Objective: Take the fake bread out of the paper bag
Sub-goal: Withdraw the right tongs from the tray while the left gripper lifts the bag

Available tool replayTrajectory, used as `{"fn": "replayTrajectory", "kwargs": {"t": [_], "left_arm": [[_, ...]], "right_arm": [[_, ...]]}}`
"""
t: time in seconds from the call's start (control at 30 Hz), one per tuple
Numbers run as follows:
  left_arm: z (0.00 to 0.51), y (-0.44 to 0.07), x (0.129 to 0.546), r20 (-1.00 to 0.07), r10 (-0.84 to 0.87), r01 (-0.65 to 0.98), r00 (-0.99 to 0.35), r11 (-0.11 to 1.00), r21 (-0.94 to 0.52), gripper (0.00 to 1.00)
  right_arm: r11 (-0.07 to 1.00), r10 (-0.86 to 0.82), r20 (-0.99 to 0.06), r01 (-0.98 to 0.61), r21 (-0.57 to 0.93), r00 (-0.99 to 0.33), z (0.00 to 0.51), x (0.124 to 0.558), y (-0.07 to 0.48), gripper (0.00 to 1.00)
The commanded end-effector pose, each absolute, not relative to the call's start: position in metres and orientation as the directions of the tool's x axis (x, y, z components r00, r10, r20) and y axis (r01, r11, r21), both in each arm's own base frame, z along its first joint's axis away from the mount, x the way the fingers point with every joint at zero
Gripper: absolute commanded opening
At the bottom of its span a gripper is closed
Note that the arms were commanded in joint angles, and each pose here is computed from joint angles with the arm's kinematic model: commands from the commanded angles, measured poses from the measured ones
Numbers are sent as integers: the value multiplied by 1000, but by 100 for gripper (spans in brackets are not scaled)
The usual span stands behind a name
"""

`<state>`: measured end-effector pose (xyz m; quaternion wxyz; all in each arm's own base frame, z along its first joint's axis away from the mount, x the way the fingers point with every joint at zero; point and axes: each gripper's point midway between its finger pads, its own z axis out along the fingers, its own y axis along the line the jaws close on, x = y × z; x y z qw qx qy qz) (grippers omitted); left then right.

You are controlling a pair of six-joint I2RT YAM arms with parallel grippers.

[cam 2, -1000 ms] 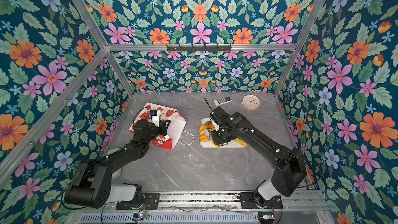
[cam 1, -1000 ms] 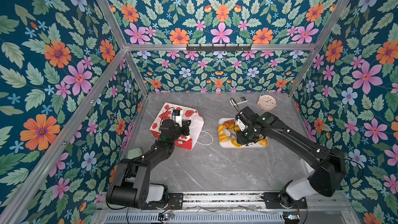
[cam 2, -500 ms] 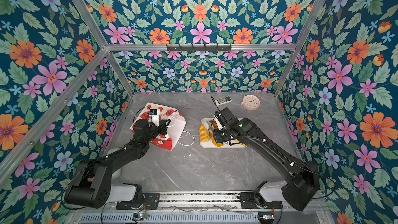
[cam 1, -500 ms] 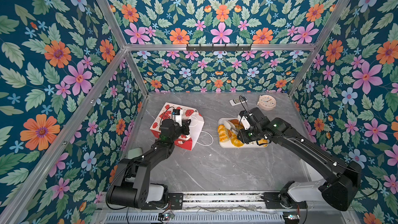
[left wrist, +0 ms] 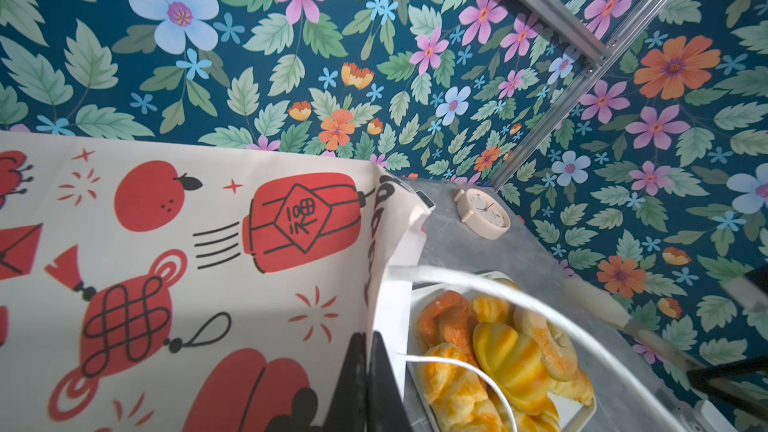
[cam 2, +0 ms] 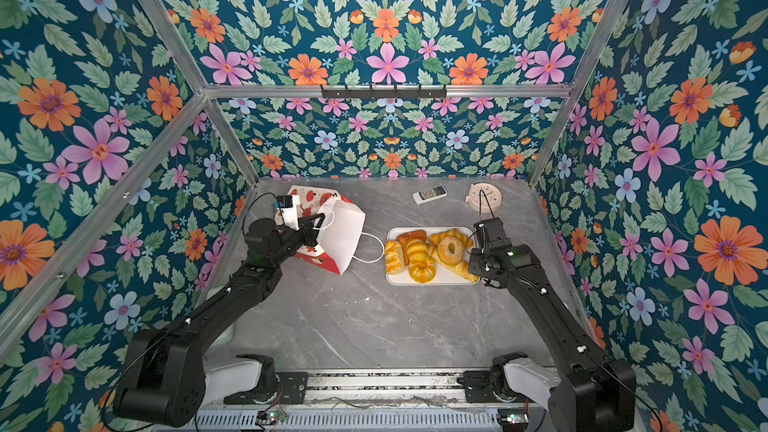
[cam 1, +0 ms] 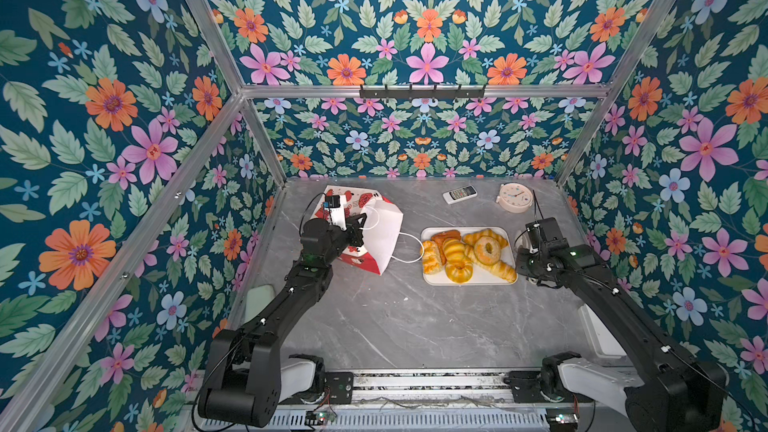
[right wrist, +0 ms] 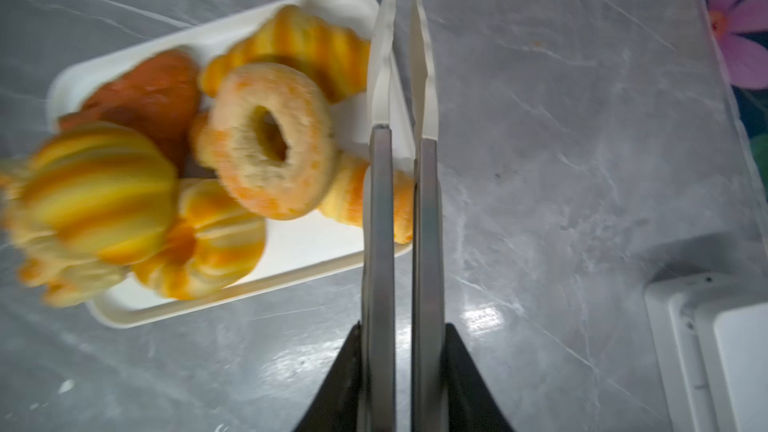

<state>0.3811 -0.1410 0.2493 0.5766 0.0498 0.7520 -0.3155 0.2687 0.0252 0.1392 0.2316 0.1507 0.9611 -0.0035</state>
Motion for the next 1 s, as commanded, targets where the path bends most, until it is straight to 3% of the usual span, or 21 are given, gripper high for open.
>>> {"fn": "replayTrajectory", "kwargs": {"t": [0.0,0.23,0.4,0.63,0.8,0.97], "left_arm": [[257,-139,379,-875,-324,412,-360,786,-461,0],[287,-145,371,-829,-412,431,-378,714,-551,0],[301,-154,367,-769,-476,443,-426,632,-636,0],[314,-155,361,-683,-558,406,-471,550,-729,0],[328,-163,354,-594,-607,414,-528,427,-804,0],[338,-168,352,-496,-645,396,-581,308,-865,1]], "right_arm": [[916,379,-436,397,52,-816,121,273,6,27],[841,524,-310,540,38,-793,72,269,-26,24],[815,565,-266,578,33,-781,51,269,-35,34],[808,571,-283,589,25,-771,49,271,-39,69],[803,572,-321,594,36,-754,56,269,-41,79],[811,566,-327,582,58,-757,59,269,-38,80]]}}
